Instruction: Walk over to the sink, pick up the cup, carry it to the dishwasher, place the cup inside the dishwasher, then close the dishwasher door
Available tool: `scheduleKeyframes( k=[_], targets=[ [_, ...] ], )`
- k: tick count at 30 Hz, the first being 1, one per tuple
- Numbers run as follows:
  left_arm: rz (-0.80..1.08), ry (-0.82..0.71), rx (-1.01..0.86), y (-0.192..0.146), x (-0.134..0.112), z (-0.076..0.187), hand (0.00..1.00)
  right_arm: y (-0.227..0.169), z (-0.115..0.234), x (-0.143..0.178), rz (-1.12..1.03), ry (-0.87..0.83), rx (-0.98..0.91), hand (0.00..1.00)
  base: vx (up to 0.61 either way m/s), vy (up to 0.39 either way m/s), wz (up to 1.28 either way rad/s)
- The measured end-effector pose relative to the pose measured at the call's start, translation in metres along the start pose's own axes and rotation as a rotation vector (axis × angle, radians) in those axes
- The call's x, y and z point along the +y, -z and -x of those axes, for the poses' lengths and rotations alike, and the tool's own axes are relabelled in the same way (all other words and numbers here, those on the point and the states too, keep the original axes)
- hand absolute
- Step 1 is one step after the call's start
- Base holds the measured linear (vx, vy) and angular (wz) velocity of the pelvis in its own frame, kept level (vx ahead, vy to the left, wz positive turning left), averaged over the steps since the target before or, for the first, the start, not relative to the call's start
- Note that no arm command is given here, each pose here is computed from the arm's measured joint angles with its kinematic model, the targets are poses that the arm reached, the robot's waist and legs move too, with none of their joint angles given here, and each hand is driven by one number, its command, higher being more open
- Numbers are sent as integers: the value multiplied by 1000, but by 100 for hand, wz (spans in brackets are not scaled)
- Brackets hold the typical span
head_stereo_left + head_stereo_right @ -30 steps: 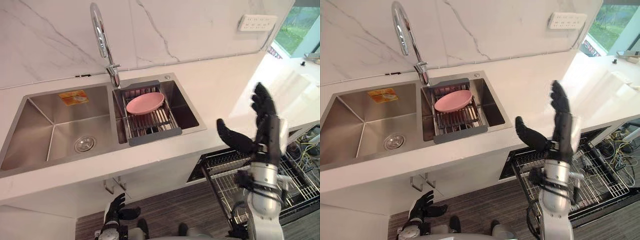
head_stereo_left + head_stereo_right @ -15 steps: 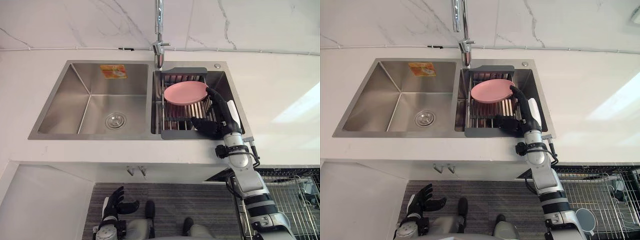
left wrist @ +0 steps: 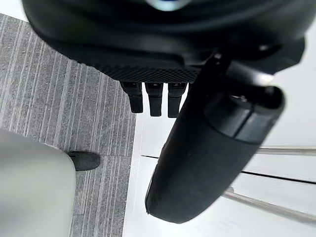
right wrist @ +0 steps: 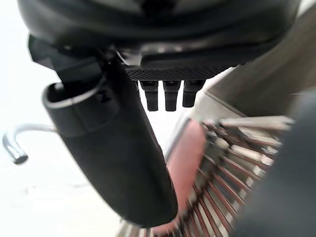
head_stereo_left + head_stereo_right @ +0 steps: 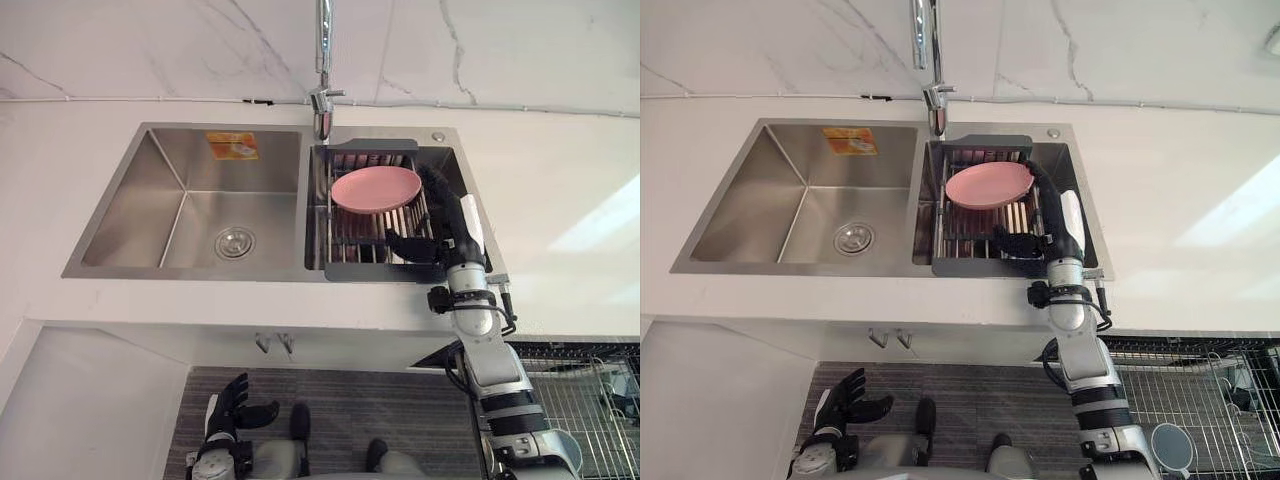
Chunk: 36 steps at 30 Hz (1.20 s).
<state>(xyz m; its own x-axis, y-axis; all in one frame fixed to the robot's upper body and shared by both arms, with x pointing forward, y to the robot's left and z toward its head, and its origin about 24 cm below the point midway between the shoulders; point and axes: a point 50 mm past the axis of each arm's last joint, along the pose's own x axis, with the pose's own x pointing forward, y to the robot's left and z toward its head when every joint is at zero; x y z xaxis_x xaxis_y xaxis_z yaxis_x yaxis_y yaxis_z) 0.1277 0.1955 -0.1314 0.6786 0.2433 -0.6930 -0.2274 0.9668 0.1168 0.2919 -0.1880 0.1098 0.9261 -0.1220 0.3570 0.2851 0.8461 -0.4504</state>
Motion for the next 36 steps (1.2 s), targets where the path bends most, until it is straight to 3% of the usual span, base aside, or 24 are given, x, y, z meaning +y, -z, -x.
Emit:
scheduleKeyframes(
  k=[7,20,36],
  targets=[
    [15,-1,3,0,-1,0,90,-2,-3,-16,79,104,-20,90,3,-1,1],
    [29,0,-2,-1,-1,0,90,17,-15,3,266,-67,46,90,-3,2,5],
    [34,-3,-34,-10,1,-4,90,-14,-54,9,420,-77,-89,90,1,1,2]
  ],
)
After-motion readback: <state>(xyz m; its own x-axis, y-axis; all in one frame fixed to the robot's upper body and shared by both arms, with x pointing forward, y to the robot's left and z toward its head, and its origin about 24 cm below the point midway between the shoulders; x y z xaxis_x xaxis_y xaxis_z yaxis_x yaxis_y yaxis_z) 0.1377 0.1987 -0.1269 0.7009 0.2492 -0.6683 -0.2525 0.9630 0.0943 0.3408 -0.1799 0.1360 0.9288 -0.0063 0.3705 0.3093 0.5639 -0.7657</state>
